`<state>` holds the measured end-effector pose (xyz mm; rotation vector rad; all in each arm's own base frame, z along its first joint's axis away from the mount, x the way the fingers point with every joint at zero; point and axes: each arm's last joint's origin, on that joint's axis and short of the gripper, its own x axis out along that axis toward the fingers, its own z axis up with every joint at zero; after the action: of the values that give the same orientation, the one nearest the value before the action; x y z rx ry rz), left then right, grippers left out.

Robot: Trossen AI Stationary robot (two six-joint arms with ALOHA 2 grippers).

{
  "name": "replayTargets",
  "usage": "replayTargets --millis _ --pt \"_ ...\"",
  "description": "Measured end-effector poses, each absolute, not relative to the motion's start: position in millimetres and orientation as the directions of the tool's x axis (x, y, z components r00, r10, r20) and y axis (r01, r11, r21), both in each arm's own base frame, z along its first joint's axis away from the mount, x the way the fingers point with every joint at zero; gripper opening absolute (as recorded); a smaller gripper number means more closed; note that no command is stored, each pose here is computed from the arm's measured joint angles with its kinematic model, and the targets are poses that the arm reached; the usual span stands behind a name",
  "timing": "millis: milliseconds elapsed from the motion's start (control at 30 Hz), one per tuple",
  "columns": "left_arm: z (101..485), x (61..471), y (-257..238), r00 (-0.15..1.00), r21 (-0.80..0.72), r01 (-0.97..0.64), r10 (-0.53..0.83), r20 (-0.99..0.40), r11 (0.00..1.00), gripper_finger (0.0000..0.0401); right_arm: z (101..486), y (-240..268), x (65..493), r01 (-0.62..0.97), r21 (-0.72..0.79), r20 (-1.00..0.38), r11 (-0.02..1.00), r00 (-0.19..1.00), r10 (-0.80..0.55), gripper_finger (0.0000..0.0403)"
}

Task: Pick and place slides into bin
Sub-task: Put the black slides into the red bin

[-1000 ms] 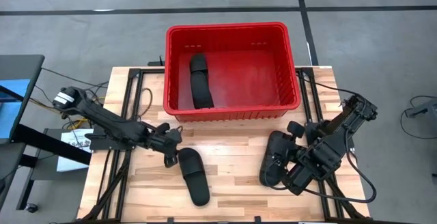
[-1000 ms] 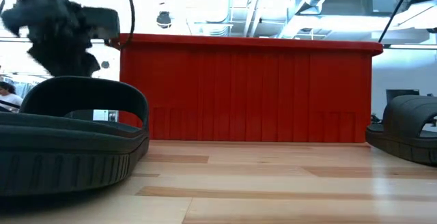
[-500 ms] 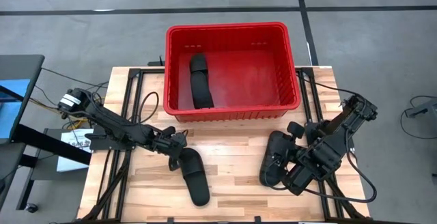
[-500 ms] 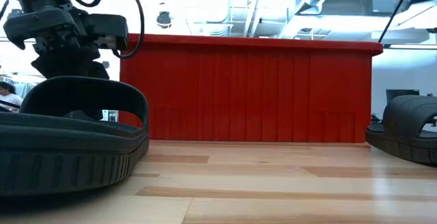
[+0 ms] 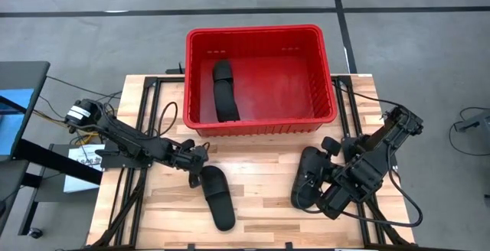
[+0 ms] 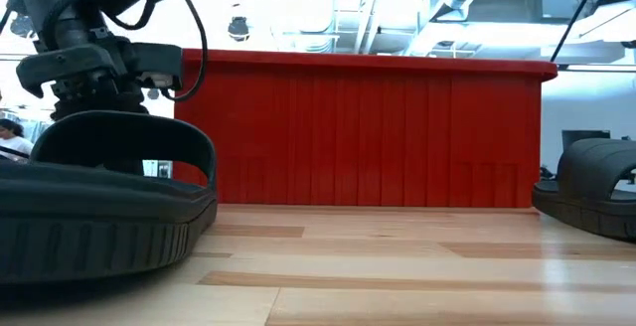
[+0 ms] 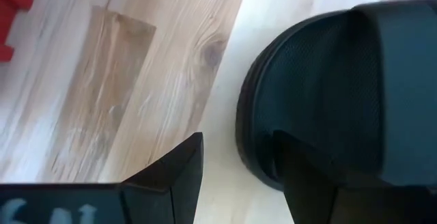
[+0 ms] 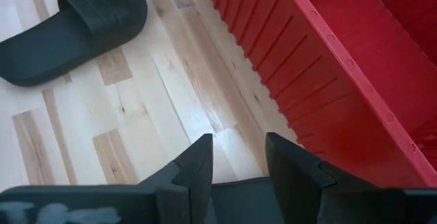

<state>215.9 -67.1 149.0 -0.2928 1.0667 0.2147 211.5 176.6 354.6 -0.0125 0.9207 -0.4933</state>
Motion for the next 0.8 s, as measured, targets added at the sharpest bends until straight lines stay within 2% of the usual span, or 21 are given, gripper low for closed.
replayTargets --millis 433,533,667,800 --pt "122.7 227.8 -68.6 0.428 -0.118 -0.321 0.033 -0.903 0.94 0.0162 354.7 176.9 212.0 0.404 -0.212 -0.759 0.89 0.506 -0.411 0.0129" --pt "120.7 228.0 -68.6 0.424 -0.114 -0.356 0.051 -0.904 0.927 0.0128 354.7 177.0 212.0 0.404 -0.211 -0.759 0.89 0.506 -0.41 0.0129" --pt "123.5 226.5 -68.1 0.43 -0.137 -0.359 0.033 -0.902 0.923 0.003 354.7 177.0 212.0 0.404 -0.211 -0.759 0.89 0.506 -0.41 0.0129" --pt "128.5 225.0 -67.9 0.448 -0.176 -0.379 0.013 -0.894 0.908 0.0013 354.7 177.0 212.0 0.404 -0.211 -0.759 0.89 0.506 -0.41 0.0129"
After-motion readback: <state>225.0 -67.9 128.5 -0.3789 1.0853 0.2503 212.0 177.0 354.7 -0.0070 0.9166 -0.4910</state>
